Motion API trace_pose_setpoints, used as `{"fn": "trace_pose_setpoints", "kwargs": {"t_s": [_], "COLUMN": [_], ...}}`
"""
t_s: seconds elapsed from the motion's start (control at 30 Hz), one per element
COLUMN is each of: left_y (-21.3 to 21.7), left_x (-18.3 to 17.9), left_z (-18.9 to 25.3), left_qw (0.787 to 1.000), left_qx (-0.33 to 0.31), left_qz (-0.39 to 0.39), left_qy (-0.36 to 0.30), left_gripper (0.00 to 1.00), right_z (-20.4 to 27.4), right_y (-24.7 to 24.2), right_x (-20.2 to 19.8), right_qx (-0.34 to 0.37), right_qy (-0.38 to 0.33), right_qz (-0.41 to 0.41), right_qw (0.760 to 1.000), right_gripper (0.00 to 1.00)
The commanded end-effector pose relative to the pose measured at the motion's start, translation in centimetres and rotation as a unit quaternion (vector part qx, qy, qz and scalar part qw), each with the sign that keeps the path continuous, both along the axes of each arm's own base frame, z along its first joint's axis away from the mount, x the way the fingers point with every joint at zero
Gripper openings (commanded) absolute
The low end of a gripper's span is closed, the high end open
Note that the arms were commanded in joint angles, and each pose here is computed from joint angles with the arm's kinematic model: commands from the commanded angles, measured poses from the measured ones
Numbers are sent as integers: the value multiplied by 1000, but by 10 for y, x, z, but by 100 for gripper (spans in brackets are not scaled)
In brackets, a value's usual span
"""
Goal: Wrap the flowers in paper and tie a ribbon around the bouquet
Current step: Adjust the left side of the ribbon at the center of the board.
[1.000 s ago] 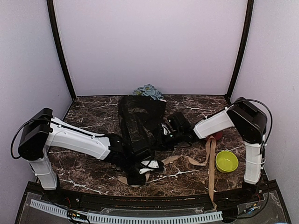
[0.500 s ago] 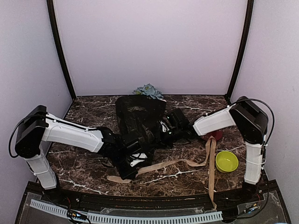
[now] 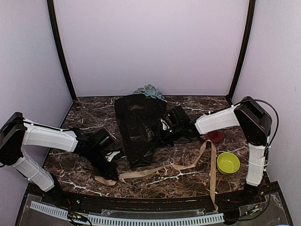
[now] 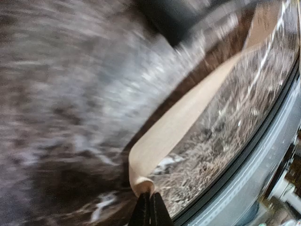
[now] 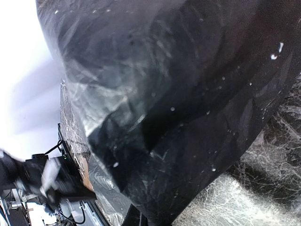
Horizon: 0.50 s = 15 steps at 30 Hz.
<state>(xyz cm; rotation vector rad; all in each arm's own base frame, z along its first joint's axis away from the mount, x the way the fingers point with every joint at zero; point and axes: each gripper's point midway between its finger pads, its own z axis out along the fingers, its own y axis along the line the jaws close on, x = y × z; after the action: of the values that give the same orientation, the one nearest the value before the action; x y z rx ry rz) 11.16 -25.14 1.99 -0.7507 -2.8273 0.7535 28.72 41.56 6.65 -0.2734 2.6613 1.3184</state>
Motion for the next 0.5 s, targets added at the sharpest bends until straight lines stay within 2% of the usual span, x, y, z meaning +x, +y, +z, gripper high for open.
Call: {"fn": "trace_pose_setpoints", "kwargs": {"t_s": [0.0,0.2,0.47], "left_y": [8,24,54], "left_x": [48,63,133], "left_z": [21,7,15], "left_qw": [991,986,960], "left_qx": [-48,-43,-51], "left_qz": [119,160,267], "left_qy": [-35,-20,-73], "left_gripper": [0,0,0], "right_z": [34,38,37], "right_y": [7,7,5], "right_x": [8,8,8], "right_qx": [31,36,32], "right_qy": [-34,-36,-36], "right_qz": [3,3,3], "right_qw": [999,999,999], "right_gripper": [0,0,0]}}
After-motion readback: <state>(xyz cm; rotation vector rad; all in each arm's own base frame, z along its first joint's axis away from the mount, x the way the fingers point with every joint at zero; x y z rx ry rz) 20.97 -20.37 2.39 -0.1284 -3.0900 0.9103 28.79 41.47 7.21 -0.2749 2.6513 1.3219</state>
